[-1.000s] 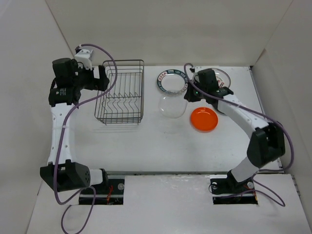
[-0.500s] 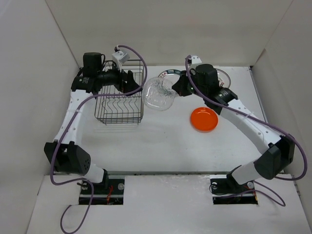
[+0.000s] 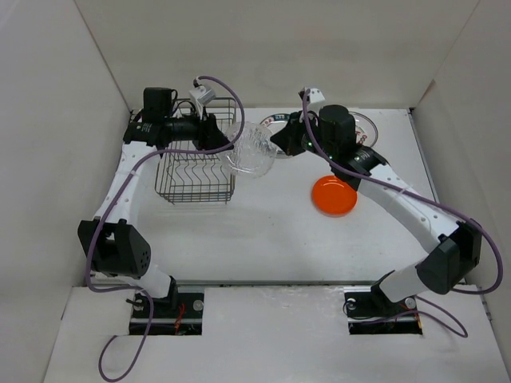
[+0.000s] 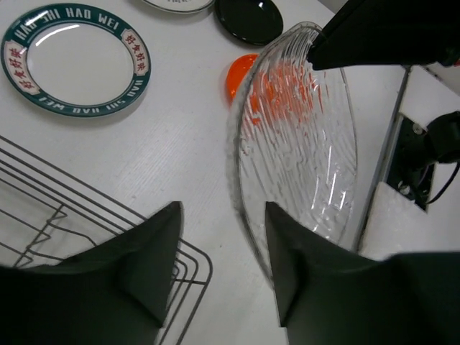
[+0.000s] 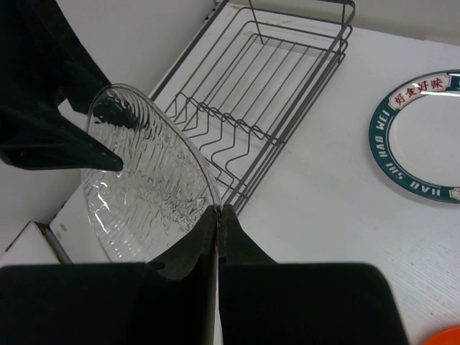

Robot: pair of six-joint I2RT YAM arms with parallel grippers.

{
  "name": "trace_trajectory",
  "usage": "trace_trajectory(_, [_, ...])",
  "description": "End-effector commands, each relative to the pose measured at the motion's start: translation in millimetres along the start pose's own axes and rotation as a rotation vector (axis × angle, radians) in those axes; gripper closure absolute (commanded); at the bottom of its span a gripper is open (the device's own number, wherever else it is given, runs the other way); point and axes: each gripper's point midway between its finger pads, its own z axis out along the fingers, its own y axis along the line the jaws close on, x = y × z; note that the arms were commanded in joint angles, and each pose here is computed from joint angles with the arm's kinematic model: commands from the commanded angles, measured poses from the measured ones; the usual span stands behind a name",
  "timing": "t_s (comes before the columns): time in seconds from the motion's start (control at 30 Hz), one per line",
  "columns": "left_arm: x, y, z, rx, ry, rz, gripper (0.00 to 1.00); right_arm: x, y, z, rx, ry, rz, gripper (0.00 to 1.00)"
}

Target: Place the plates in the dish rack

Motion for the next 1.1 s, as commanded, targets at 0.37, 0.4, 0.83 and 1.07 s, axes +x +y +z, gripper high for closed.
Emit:
trace_trajectory(0.37, [-39,25,-31,-0.197,-0.116,-0.036,1.00,-35,18,-6,-0.024,-0.152,-0.009,0.00])
trace_trajectory(0.4, [-47,42,-48,-0.338,-0.148,-0.028,1.00,-38,9,-8,0.029,-0.173,-0.004,0.00])
trace_trajectory(0.83, [15,150,-195,-1.306,0.034,-0.097,1.00,-10,-37,-22,0.274,-0.063,-0.031,0.00])
trace_trajectory(1.07, [66,173,-206,-1.432,0.210,-0.184,1.00,1,-43,-22,0.293,-0.036,-0.031,0.00])
